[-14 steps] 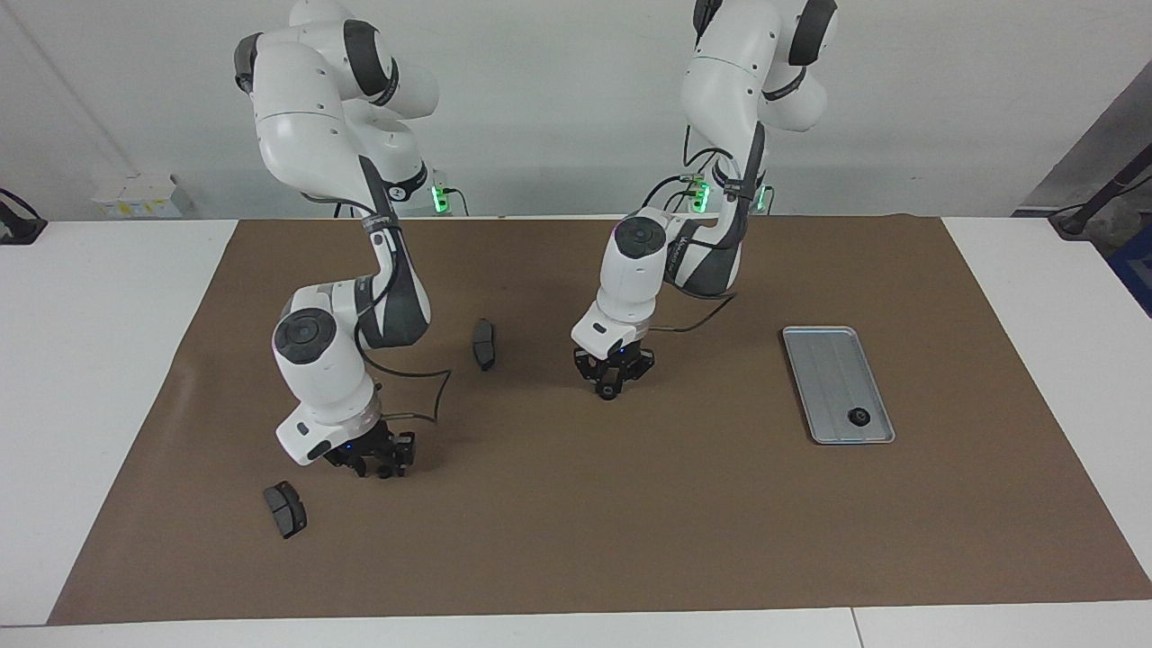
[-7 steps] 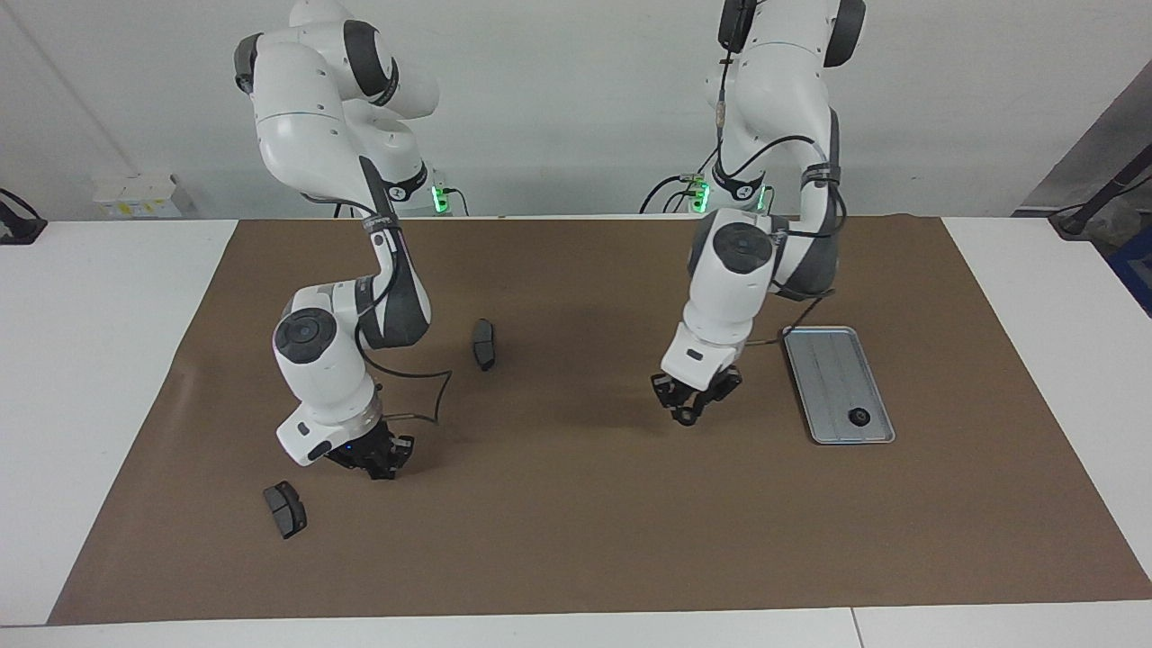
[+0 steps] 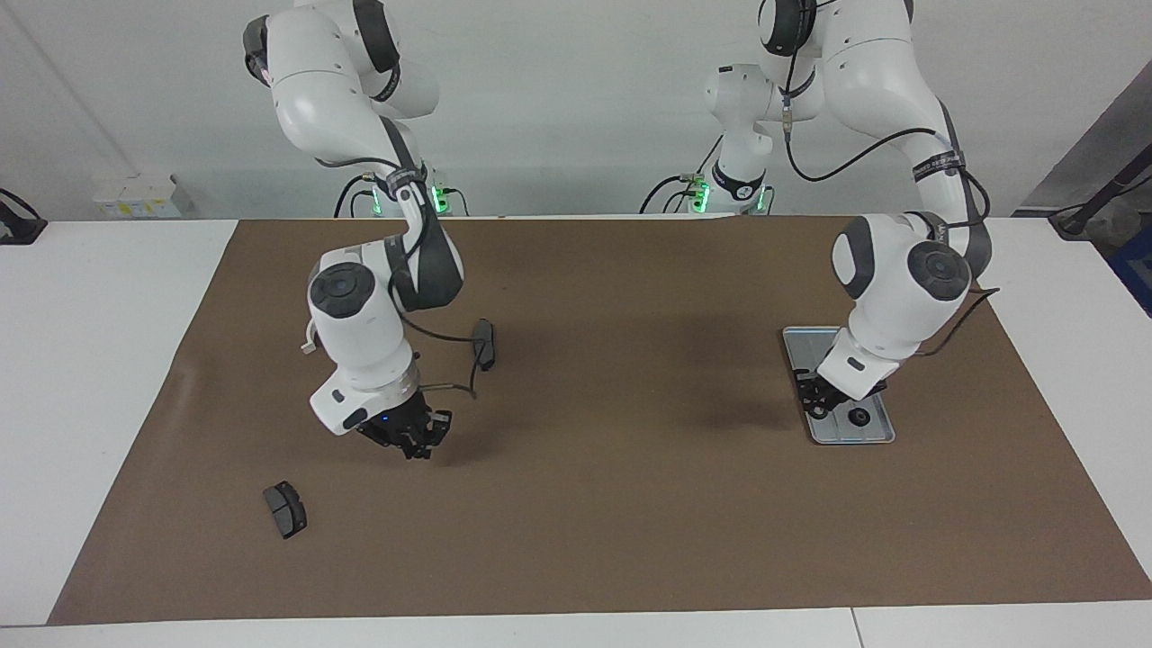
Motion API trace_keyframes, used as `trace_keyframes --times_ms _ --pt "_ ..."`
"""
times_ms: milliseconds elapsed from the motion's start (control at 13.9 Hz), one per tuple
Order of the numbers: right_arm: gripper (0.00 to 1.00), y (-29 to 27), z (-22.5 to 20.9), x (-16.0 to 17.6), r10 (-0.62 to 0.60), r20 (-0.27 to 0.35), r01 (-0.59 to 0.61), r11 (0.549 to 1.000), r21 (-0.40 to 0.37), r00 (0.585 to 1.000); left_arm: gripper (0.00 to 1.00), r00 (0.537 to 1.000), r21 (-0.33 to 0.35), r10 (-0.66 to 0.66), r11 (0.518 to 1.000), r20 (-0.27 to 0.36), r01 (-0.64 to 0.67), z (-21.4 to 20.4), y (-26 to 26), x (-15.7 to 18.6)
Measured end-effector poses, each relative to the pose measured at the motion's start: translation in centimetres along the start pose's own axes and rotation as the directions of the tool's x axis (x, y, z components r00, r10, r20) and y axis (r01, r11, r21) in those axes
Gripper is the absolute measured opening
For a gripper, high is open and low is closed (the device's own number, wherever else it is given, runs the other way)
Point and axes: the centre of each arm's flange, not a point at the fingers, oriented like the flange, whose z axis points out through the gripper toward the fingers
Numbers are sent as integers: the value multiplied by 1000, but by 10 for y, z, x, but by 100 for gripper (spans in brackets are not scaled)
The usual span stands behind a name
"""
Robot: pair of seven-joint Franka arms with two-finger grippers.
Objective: Pick bearing gear from pile to tray
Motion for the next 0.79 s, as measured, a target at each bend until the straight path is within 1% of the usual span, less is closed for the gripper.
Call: trace_keyframes --times_ms 144,288,432,504,576,792 --pt "23 -49 -8 -18 60 -2 -60 998 10 998 34 998 -18 55 998 41 -55 14 -25 -25" --pt "23 -90 -8 -38 118 5 -118 993 18 993 34 993 -31 98 995 69 -96 29 -32 -46" --pt "23 -128 -9 -58 159 11 -159 987 24 987 35 991 -34 117 993 70 -114 46 -32 -64" --pt "23 -144 -9 -68 170 14 -170 985 27 985 39 991 -33 118 993 67 -116 51 -31 -69" --pt "23 -160 -10 -78 184 17 -184 982 30 983 40 991 -33 119 993 63 -118 52 -30 -73" --pt "23 -204 -3 -110 211 21 -212 976 46 977 68 992 -23 122 992 24 -122 38 -29 -70"
